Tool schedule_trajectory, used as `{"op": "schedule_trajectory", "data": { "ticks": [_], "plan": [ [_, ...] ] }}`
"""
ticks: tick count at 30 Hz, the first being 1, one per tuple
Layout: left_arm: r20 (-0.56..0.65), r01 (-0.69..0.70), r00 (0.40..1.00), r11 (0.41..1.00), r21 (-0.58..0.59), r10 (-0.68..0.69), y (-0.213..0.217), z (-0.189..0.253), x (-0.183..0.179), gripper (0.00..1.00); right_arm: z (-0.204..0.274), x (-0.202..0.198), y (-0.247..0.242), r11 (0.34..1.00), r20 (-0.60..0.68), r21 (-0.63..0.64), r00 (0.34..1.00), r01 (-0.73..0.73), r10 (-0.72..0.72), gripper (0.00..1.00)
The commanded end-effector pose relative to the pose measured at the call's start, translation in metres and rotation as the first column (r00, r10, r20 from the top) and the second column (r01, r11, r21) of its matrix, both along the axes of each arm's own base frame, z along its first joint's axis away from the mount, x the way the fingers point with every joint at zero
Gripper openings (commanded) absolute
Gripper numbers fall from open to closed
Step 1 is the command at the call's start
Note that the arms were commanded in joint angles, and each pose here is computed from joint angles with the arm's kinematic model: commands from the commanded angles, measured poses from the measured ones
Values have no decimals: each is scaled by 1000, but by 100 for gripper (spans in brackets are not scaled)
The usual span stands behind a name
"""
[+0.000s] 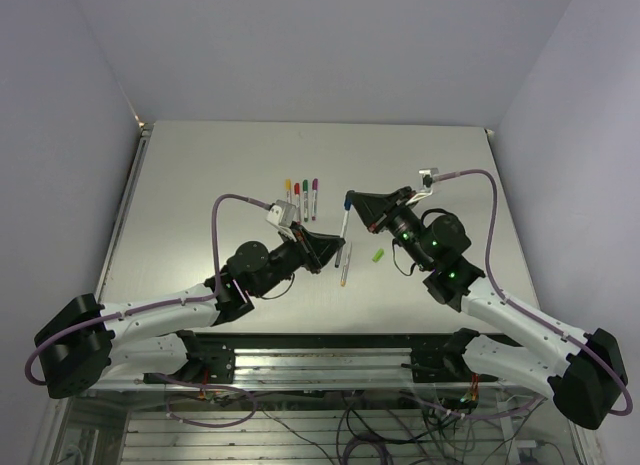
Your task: Insert the pens into the pen caps
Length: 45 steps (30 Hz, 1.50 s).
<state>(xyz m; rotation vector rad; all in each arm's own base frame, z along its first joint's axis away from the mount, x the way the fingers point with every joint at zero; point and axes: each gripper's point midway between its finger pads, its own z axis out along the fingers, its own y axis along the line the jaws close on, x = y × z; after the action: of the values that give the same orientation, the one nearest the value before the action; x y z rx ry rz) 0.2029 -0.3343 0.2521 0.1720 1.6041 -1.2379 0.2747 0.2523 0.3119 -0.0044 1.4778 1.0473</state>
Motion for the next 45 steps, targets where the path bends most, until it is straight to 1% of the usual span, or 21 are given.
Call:
{"op": "schedule_trajectory", "data": {
  "ticks": [1, 4, 16, 21, 28, 36, 41, 45],
  "plan": [
    [45, -24, 999, 999, -34, 25, 2, 14, 3, 7, -5, -9, 12, 997, -24, -11, 997, -79, 78, 0],
    [58, -43, 997, 998, -34, 45, 3, 17, 6, 7, -12, -14, 20, 991, -56, -27, 990, -128, 127, 0],
    [131, -146, 980, 988, -42, 150, 5, 46, 28, 7, -62, -33, 27, 966, -201, -115, 957, -233, 207, 0],
    [163, -195, 966, 980, -40, 199, 5, 63, 38, 7, -82, -39, 24, 955, -259, -163, 944, -250, 203, 0],
    [206, -275, 938, 960, -54, 280, 14, 86, 51, 7, -112, -54, 23, 940, -318, -185, 922, -287, 219, 0],
    [215, -270, 931, 954, -134, 294, 24, 109, 57, 7, -139, -67, 21, 908, -353, -262, 908, -327, 225, 0],
    [216, -282, 927, 949, -142, 308, 29, 112, 61, 7, -151, -73, 24, 895, -384, -275, 894, -351, 233, 0],
    [214, -269, 932, 953, -138, 293, 28, 113, 62, 7, -152, -67, 22, 903, -385, -289, 902, -319, 195, 0]
  ]
}}
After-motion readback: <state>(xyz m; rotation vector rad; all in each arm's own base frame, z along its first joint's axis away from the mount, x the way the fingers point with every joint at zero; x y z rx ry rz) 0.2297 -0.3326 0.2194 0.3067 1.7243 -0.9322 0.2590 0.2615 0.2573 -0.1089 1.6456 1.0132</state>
